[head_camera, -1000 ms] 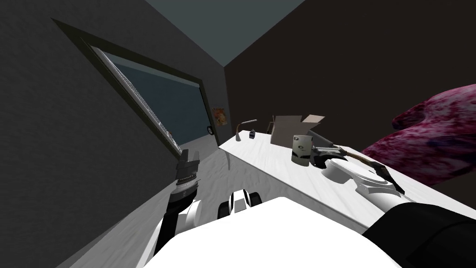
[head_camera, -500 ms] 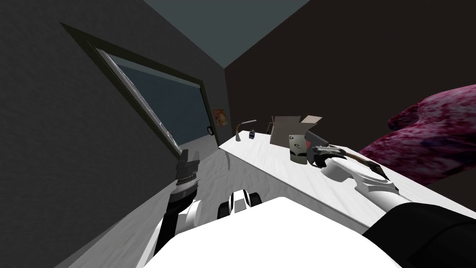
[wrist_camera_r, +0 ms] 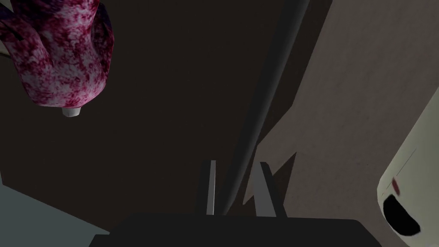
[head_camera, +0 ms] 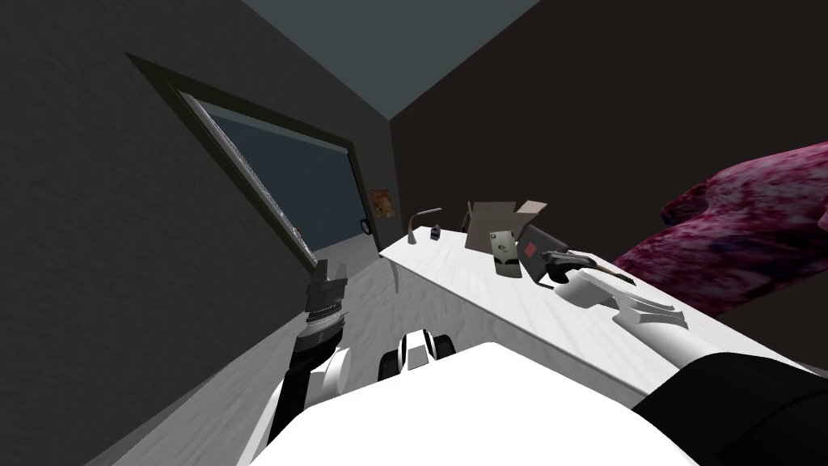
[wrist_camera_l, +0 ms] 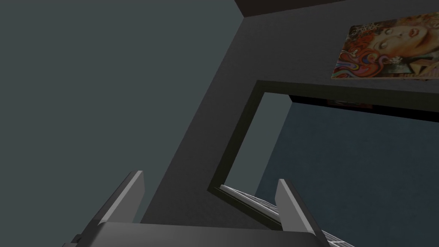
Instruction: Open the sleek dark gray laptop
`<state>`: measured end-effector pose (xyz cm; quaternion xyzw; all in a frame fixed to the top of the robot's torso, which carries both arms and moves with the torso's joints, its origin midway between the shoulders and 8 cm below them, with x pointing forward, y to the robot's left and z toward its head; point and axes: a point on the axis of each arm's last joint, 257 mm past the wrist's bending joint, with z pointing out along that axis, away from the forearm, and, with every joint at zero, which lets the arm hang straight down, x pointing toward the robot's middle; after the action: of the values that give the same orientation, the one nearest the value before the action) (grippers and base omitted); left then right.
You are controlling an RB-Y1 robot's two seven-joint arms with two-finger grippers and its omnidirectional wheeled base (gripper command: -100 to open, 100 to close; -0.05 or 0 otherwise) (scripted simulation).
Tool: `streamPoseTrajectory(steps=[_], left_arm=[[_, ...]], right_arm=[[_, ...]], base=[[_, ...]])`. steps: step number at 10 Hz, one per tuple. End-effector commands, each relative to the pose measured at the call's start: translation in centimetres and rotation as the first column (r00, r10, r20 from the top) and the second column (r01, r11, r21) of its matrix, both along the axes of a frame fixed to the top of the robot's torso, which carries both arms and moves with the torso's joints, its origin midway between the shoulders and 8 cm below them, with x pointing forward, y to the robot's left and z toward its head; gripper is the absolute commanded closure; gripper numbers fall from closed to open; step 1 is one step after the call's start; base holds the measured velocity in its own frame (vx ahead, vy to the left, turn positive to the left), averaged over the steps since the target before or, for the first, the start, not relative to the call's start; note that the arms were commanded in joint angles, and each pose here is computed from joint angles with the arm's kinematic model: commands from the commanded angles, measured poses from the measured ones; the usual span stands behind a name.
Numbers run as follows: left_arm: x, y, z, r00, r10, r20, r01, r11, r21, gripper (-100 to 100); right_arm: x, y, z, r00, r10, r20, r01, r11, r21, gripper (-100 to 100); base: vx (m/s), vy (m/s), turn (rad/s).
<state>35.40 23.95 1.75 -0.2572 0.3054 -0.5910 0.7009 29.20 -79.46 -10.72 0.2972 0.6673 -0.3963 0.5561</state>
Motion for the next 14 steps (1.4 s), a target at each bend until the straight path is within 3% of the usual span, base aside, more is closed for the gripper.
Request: streamPoseTrajectory(steps=[1,2,3,4,10,11,13,14], left_arm=[[0.0,0.0,0.0,1.0000,0.000,0.000,0.000,1.0000,0.000,0],[0.0,0.0,0.0,1.0000,0.000,0.000,0.000,1.0000,0.000,0],[0.0,0.0,0.0,1.0000,0.000,0.000,0.000,1.0000,0.000,0],[0.0,0.0,0.0,1.0000,0.000,0.000,0.000,1.0000,0.000,0],[0.0,0.0,0.0,1.0000,0.000,0.000,0.000,1.0000,0.000,0],[0.0,0.0,0.0,1.0000,0.000,0.000,0.000,1.0000,0.000,0],[0.0,0.0,0.0,1.0000,0.000,0.000,0.000,1.0000,0.000,0],[0.0,0.0,0.0,1.0000,0.000,0.000,0.000,1.0000,0.000,0]], right_arm=[[0.5,-0.4,-0.3,0.998,-0.006,0.069,0.001,0.997,0.077,100],[0.8,-0.5,-0.3,0.995,-0.008,0.096,-0.002,0.995,0.104,100],[0.9,-0.3,0.1,0.997,0.001,0.083,-0.008,0.997,0.081,100],[1.4,-0.2,-0.7,0.990,-0.005,0.143,-0.015,0.990,0.143,100],[2.8,0.2,-3.7,0.954,-0.051,0.296,-0.048,0.947,0.317,100],[2.8,0.2,-3.7,0.954,-0.051,0.296,-0.048,0.947,0.317,100],[3.3,0.5,-4.7,0.936,-0.073,0.345,-0.065,0.926,0.372,100],[3.3,0.3,-3.5,0.939,-0.060,0.340,-0.065,0.936,0.346,100]], base=[[-0.084,-0.056,-0.001],[-0.091,-0.056,0.006],[-0.037,-0.022,0.015],[-0.067,-0.043,0.008],[-0.086,-0.076,-0.003],[-0.062,-0.055,0.004],[-0.056,-0.042,-0.017],[-0.038,-0.021,-0.014]])
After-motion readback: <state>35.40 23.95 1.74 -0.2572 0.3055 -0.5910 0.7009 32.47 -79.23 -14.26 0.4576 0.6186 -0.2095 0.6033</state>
